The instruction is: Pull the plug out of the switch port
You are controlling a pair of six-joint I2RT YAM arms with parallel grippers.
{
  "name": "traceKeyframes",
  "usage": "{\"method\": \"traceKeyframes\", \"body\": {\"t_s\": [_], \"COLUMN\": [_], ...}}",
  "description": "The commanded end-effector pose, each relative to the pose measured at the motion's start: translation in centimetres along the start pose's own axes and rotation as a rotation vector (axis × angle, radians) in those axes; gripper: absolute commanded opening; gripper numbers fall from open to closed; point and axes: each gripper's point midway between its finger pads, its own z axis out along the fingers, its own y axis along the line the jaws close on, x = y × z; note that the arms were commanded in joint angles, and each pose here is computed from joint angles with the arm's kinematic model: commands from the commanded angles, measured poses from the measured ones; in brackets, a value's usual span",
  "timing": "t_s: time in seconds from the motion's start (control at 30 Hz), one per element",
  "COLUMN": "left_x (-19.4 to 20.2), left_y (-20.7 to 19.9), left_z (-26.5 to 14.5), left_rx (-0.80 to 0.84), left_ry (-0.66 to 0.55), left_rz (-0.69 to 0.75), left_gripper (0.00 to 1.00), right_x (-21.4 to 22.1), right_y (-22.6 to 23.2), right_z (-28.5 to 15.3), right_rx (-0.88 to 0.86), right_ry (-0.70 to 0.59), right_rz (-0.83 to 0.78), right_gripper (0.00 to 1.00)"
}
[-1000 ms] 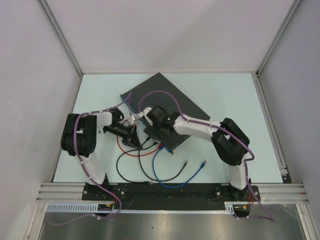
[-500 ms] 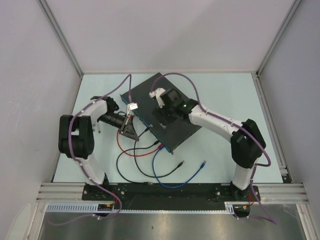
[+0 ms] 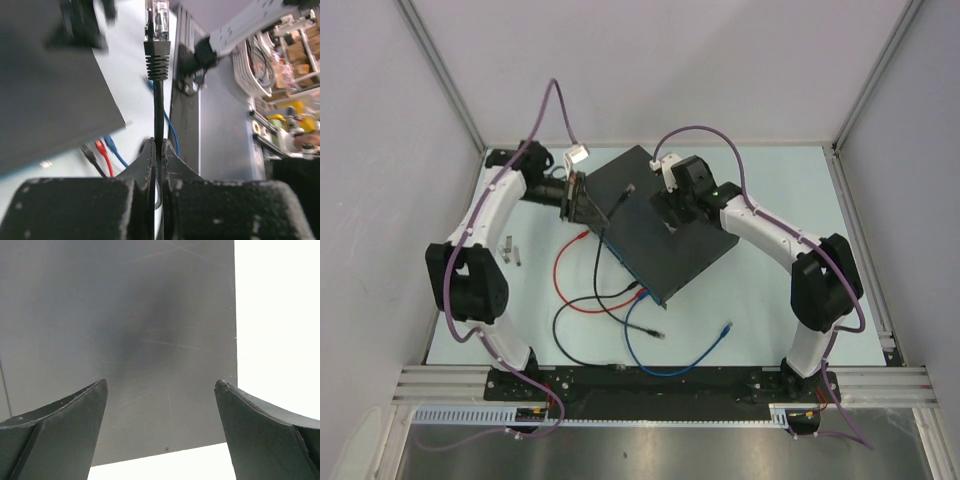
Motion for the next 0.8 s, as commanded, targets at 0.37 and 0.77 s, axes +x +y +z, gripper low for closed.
{"method": "traceKeyframes", "body": {"t_s": [0.37, 0.77], "left_x": [-5.9, 8.3], "left_y": [-2.4, -1.2], "left_z": [-6.2, -9.7], "left_rx": [-0.452, -0.665], "left_ry": [0.026, 0.453], "left_rz": [0.241, 0.182], "left_gripper": [0.00, 0.00], "right_x": [-1.1, -1.0], "right_y": [-1.4, -0.8], "right_z": [-2.4, -1.9], "right_rx": [0.048, 0.025], "right_ry": [-0.092, -0.089], "right_rz": [-0.063, -0.065], "right_gripper": [0.94, 0.95]}}
